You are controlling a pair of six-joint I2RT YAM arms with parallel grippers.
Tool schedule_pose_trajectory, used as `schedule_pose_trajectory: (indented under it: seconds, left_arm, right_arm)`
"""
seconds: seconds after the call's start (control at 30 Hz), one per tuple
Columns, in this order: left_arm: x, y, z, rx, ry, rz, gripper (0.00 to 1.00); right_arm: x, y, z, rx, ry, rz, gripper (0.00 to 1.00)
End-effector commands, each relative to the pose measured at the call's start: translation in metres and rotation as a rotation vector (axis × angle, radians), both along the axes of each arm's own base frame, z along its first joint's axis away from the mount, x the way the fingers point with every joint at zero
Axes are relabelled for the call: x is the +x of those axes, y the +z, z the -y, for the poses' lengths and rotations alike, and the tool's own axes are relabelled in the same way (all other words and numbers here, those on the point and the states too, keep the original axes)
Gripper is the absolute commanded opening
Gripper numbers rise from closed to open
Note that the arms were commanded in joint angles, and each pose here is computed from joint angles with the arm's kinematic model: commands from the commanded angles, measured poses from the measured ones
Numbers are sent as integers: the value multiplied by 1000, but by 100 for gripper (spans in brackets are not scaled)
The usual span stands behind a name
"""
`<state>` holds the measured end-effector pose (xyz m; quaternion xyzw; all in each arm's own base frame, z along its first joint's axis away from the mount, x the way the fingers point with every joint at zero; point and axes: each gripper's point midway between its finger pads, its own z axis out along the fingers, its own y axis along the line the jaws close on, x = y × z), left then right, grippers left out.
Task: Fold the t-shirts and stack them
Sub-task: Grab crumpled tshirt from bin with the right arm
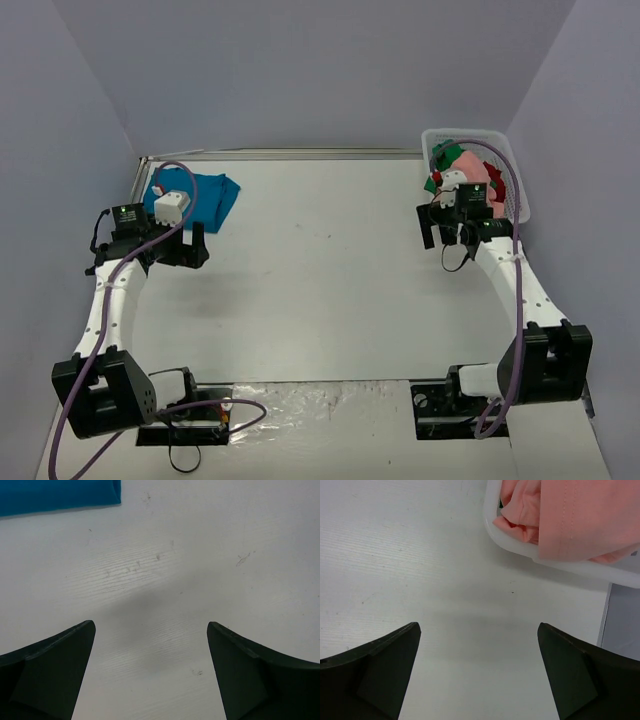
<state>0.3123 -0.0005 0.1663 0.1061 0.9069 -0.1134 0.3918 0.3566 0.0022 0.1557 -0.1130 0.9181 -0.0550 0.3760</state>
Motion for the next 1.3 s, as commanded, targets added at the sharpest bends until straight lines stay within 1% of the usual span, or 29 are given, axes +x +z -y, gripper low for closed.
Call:
schedule_pose_trajectory:
  seconds: [0.0, 0.07, 0.17, 0.2, 0.23, 0.27, 0.3, 0.37, 0.53, 0.57, 0.6, 0.63, 0.67, 0.7, 0.73, 0.77, 0.83, 0.87, 0.93, 0.97, 1.0, 1.03, 1.07, 1.1, 1.13, 1.17, 1.27]
  left_arm:
    - [0, 6, 3, 6, -41, 15, 94]
    - [-1, 7, 3, 16, -50, 23, 94]
    - [-4, 10, 6, 19, -68, 43, 94]
    - [-5, 13, 6, 24, -70, 56, 94]
    - [-6, 13, 5, 26, -68, 60, 94]
    - [-6, 15, 5, 27, -70, 66, 94]
    - [-7, 16, 5, 26, -72, 76, 94]
    - [-8, 16, 6, 23, -76, 77, 94]
    - [-9, 17, 5, 21, -81, 80, 94]
    - [-10, 16, 4, 21, -78, 79, 94]
    - [-10, 15, 4, 22, -79, 79, 94]
    - [-10, 15, 3, 22, -76, 78, 94]
    - [-10, 14, 2, 21, -74, 73, 94]
    - [-10, 13, 1, 21, -74, 71, 94]
    - [-10, 12, 1, 20, -75, 69, 94]
    - [-10, 11, 1, 22, -75, 67, 94]
    - [-10, 10, -1, 21, -72, 63, 94]
    - [-9, 9, -1, 20, -73, 61, 94]
    - [-10, 7, -1, 18, -76, 53, 94]
    - [-10, 7, -1, 18, -78, 51, 94]
    - [-11, 6, -1, 17, -80, 49, 94]
    - [-11, 6, -1, 20, -81, 48, 94]
    - [-10, 6, -1, 20, -81, 50, 94]
    - [-10, 5, -1, 19, -82, 49, 94]
    - [-10, 6, -1, 18, -83, 50, 94]
    - [-10, 5, -1, 16, -84, 46, 94]
    - [-10, 5, 0, 8, -88, 42, 94]
  right_arm:
    - [-1, 29, 0, 22, -2, 114, 100]
    - [-3, 34, -4, 23, 33, 135, 100]
    - [5, 23, 5, -44, 28, 105, 100]
    - [11, 26, 22, -118, -31, 118, 100]
    - [19, 33, 29, -153, -55, 133, 100]
    - [26, 28, 36, -189, -81, 117, 100]
    - [34, 35, 47, -240, -120, 144, 100]
    - [52, 39, 52, -281, -126, 150, 100]
    - [98, 50, 65, -330, -194, 209, 100]
    - [107, 37, 68, -345, -203, 182, 100]
    - [118, 48, 68, -347, -220, 212, 100]
    - [125, 46, 70, -352, -238, 211, 100]
    - [134, 32, 72, -356, -250, 183, 100]
    - [146, 43, 72, -349, -261, 215, 100]
    - [152, 41, 72, -349, -265, 214, 100]
    - [159, 26, 71, -354, -258, 182, 100]
    - [172, 30, 74, -361, -274, 190, 100]
    - [175, 11, 75, -372, -277, 143, 100]
    - [180, 7, 78, -379, -300, 125, 94]
    - [176, -8, 81, -381, -303, 76, 89]
    - [176, -10, 80, -369, -304, 71, 77]
    - [172, -16, 80, -366, -300, 57, 64]
    - [170, -20, 81, -360, -295, 49, 46]
    - [169, -23, 81, -354, -289, 42, 22]
    - [166, -28, 81, -356, -285, 28, 5]
    - [164, -29, 83, -362, -291, 25, 0]
    - [160, -28, 86, -359, -298, 21, 0]
